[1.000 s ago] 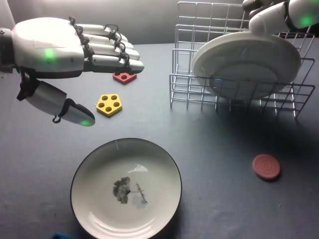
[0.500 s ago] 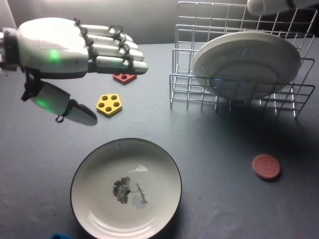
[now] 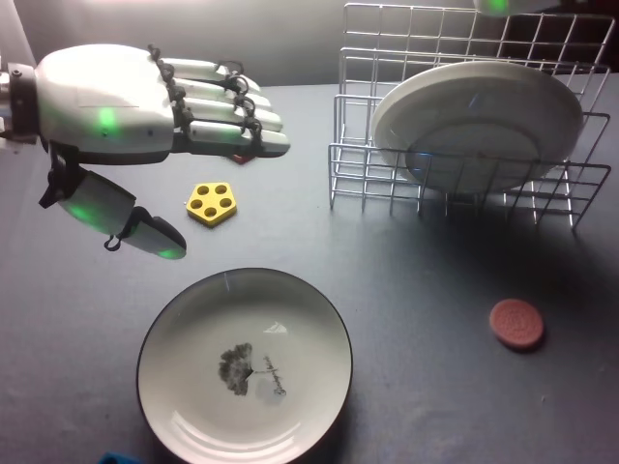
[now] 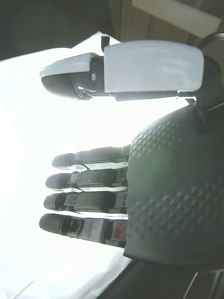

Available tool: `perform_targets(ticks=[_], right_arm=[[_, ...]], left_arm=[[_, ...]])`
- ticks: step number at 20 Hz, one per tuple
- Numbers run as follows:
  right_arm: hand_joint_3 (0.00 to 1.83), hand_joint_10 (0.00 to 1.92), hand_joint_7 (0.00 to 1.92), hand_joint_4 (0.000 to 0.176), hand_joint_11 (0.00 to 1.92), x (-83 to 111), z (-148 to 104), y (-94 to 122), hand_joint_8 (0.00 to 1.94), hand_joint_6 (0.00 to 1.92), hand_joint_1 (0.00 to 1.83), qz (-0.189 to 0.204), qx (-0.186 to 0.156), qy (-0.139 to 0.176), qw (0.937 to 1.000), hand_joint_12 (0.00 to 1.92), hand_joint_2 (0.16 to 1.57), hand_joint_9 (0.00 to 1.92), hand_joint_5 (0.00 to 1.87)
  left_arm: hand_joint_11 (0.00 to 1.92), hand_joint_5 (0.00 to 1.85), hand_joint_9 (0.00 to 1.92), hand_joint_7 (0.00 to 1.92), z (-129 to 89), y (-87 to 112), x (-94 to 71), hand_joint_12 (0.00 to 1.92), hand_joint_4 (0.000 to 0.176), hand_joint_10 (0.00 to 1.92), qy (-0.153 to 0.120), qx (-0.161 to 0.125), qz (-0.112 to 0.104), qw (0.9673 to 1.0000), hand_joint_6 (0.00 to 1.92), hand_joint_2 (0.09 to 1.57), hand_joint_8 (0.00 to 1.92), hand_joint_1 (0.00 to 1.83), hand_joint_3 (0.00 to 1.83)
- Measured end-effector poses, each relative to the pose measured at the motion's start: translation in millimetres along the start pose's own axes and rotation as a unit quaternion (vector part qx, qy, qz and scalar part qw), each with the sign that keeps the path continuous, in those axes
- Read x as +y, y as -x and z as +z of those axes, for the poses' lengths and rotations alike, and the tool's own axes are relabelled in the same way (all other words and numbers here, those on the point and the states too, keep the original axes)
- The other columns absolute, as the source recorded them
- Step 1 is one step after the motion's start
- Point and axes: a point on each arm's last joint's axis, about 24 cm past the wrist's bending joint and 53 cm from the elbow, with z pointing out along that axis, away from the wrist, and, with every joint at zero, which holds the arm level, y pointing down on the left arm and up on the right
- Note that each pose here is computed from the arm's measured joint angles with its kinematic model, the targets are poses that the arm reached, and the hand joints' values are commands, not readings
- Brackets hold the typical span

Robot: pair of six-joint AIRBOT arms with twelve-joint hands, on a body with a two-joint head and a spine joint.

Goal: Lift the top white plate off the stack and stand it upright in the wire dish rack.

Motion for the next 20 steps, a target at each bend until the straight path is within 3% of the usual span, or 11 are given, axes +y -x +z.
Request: perform_targets(ticks=[3, 5, 6, 11, 12, 14, 17, 20], right_arm=[[0.00, 0.01, 0.38, 0.000, 0.14, 5.1, -1.5, -5.5, 0.00, 0.00, 0.92, -0.006, 0.005, 0.005, 1.0000, 0.66, 1.00, 0.33, 0.40], [0.00, 0.00, 0.41, 0.000, 0.15, 1.7, -2.9, -9.1, 0.00, 0.00, 0.92, -0.011, 0.008, -0.004, 0.9999, 0.61, 1.01, 0.36, 0.40], [0.00, 0.00, 0.43, 0.000, 0.16, 4.4, -3.4, -10.2, 0.00, 0.00, 0.93, -0.016, 0.009, -0.002, 0.9998, 0.54, 1.01, 0.37, 0.41], [0.00, 0.00, 0.38, 0.000, 0.16, 24.9, -8.3, -6.9, 0.00, 0.00, 0.91, -0.026, 0.006, 0.022, 0.9994, 0.45, 1.01, 0.33, 0.38], [0.00, 0.00, 0.36, 0.000, 0.17, 29.3, -9.1, -6.8, 0.00, 0.00, 0.90, -0.026, 0.005, 0.028, 0.9993, 0.45, 1.00, 0.32, 0.38], [0.01, 0.00, 0.36, 0.000, 0.15, 35.1, -10.3, -6.9, 0.00, 0.00, 0.91, -0.025, 0.006, 0.033, 0.9991, 0.43, 1.02, 0.31, 0.38], [0.00, 0.01, 0.38, 0.000, 0.17, 37.6, -11.7, -8.1, 0.01, 0.00, 0.91, -0.036, 0.006, 0.029, 0.9989, 0.44, 1.01, 0.35, 0.36], [0.01, 0.00, 0.36, 0.000, 0.17, 39.9, -12.9, -9.6, 0.00, 0.00, 0.86, -0.060, 0.007, 0.027, 0.9978, 0.42, 1.03, 0.33, 0.34]], left_arm=[[0.00, 0.08, 0.05, 0.06, 1.5, -0.7, -4.3, 0.22, 0.000, 0.00, -0.007, 0.004, 0.004, 1.0000, 0.00, 1.08, 0.00, 0.38, 0.00], [0.00, 0.08, 0.06, 0.07, 0.8, 8.3, -2.8, 0.32, 0.000, 0.00, -0.008, -0.011, -0.011, 0.9998, 0.00, 1.08, 0.00, 0.38, 0.00], [0.00, 0.08, 0.05, 0.06, 0.2, 11.9, -1.4, 0.26, 0.000, 0.00, -0.005, -0.018, -0.016, 0.9997, 0.00, 1.09, 0.00, 0.37, 0.00], [0.00, 0.08, 0.08, 0.08, 2.0, -1.3, -4.9, 0.33, 0.000, 0.00, -0.010, 0.008, 0.000, 0.9999, 0.00, 1.09, 0.00, 0.35, 0.00], [0.00, 0.09, 0.09, 0.09, 4.1, -0.6, -5.6, 0.37, 0.000, 0.01, -0.009, 0.006, -0.001, 0.9999, 0.00, 1.08, 0.00, 0.35, 0.00], [0.00, 0.05, 0.05, 0.05, 5.6, 3.2, -4.9, 0.21, 0.000, 0.01, -0.007, 0.000, -0.001, 1.0000, 0.00, 1.09, 0.01, 0.38, 0.00], [0.00, 0.08, 0.07, 0.08, 7.7, 11.0, -1.5, 0.25, 0.000, 0.01, -0.006, -0.012, 0.006, 0.9999, 0.01, 1.09, 0.01, 0.33, 0.00], [0.00, 0.08, 0.08, 0.08, 8.5, 15.2, 1.7, 0.27, 0.000, 0.01, -0.003, -0.019, -0.004, 0.9998, 0.00, 1.08, 0.00, 0.36, 0.00]])
